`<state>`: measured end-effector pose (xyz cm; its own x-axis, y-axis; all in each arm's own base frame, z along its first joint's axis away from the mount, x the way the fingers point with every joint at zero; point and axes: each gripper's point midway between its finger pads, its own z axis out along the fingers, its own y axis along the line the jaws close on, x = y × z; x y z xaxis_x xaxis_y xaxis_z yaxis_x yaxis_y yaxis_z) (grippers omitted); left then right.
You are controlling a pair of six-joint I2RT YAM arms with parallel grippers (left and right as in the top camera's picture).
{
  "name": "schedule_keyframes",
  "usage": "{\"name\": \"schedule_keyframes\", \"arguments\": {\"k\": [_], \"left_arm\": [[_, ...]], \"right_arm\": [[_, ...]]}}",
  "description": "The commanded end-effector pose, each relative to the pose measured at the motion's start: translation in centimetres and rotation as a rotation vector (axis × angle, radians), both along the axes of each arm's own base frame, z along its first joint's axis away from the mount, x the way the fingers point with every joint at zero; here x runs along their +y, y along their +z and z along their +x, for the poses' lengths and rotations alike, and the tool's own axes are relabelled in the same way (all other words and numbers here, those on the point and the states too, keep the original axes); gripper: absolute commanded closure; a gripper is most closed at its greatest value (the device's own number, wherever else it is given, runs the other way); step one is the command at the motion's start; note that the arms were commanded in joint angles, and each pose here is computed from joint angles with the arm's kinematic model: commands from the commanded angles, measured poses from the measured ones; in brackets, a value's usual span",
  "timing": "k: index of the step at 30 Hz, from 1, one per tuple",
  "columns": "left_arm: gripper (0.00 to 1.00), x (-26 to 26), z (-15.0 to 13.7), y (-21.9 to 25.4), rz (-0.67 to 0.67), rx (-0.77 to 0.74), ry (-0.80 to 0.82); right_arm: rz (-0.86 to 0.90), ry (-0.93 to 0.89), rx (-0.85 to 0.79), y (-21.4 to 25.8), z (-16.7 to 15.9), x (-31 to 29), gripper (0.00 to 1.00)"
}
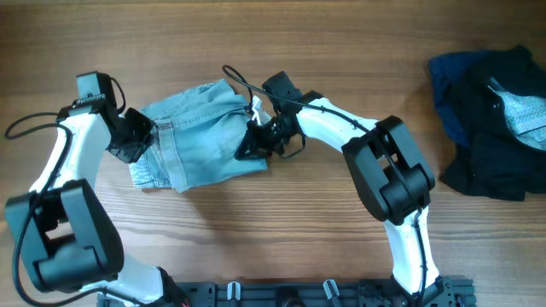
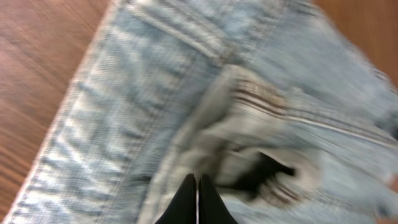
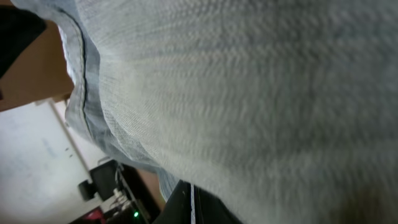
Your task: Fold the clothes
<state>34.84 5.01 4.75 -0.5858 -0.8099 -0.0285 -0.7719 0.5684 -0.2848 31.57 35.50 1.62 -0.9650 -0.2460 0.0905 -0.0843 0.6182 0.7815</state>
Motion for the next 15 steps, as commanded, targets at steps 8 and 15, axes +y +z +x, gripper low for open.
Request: {"name": "schedule_keyframes", "arguments": {"k": [8,15], "left_arm": [[0.8,-9.6,3.4,3.2,-0.091,-0.203,-0.273],[0.8,-9.8,5.5,-1.3,-0.116,-0.192,-0.291]], "right_arm": [[0.082,-0.103,-0.372,9.9,6.2,-1.7,0.7],[0.065,-0.196,-0.434,14.4,8.4,-8.4,0.7]]}}
